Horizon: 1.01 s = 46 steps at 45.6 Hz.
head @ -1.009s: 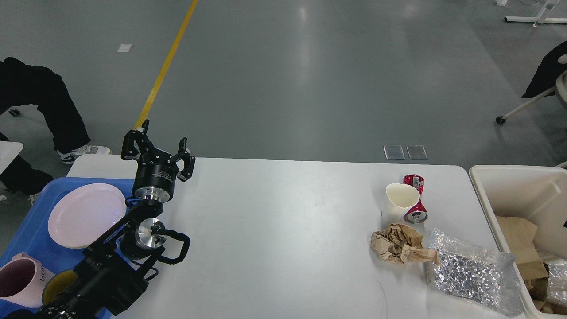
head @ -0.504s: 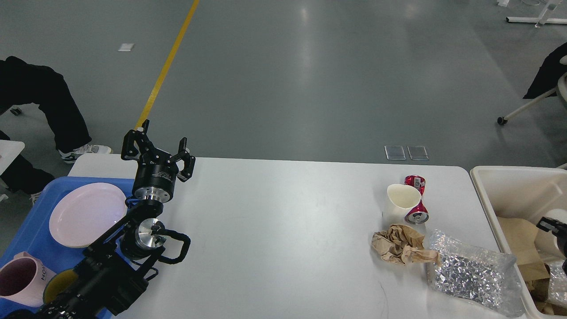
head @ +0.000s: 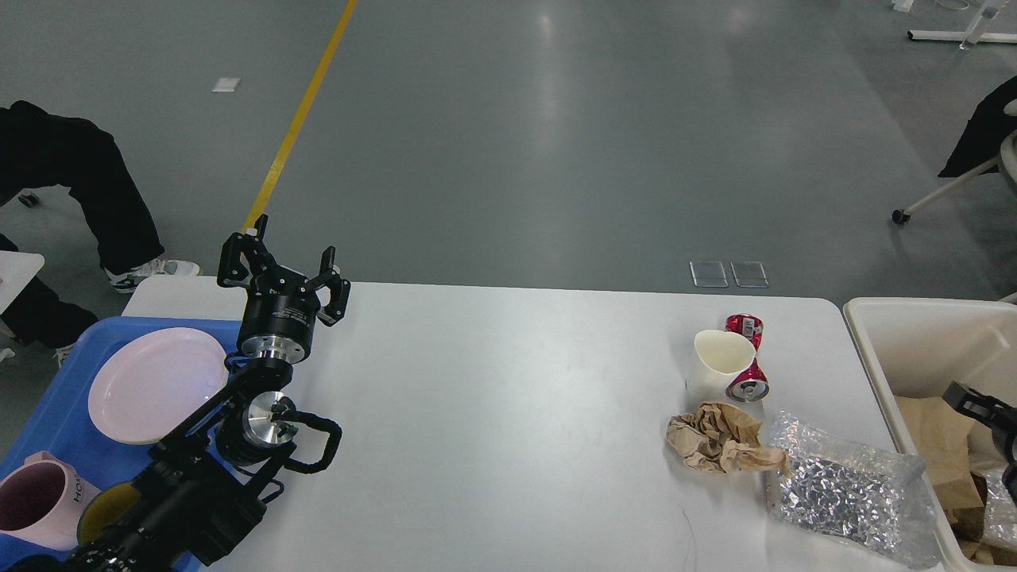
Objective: Tidy desktop
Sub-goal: 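Release the cup in the bin and raise the right gripper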
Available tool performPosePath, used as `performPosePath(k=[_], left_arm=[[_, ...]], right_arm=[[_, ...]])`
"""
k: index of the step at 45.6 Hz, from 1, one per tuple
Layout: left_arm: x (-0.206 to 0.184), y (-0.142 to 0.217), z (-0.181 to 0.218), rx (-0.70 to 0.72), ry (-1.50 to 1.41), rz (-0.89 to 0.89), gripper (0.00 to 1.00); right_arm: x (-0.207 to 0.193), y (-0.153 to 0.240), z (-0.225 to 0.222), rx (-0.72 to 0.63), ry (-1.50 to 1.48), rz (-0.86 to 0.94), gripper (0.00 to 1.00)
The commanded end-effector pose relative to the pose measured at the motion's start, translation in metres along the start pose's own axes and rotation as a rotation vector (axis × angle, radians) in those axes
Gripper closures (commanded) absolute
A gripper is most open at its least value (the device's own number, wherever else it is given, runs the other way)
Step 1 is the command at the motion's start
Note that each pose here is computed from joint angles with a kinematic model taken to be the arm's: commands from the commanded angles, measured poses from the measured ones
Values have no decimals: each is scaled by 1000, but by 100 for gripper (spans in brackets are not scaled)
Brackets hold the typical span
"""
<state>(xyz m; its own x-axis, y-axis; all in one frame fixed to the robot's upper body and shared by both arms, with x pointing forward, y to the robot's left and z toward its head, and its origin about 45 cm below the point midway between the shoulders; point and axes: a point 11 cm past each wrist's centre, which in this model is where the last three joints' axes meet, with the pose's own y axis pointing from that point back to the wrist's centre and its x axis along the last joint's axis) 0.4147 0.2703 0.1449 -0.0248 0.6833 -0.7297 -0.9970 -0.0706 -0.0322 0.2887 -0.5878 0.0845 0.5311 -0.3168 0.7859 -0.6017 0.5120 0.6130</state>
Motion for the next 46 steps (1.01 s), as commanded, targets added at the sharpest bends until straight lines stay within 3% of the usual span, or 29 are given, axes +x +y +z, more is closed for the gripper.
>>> performPosePath(k=[1, 15, 31, 40, 46], left_arm=[[0, 0, 0, 0, 0, 0, 4], [0, 0, 0, 0, 0, 0, 4], [0, 0, 0, 0, 0, 0, 4], [0, 0, 0, 0, 1, 0, 4], [0, 0, 0, 0, 0, 0, 4]], right_arm=[[0, 0, 0, 2, -2, 2, 0], [7, -1, -8, 18, -4, 10, 0], [44, -2, -55, 101, -46, -3, 0], [88, 4, -93, 176, -100, -44, 0], [125, 23, -127, 253, -158, -175, 0]])
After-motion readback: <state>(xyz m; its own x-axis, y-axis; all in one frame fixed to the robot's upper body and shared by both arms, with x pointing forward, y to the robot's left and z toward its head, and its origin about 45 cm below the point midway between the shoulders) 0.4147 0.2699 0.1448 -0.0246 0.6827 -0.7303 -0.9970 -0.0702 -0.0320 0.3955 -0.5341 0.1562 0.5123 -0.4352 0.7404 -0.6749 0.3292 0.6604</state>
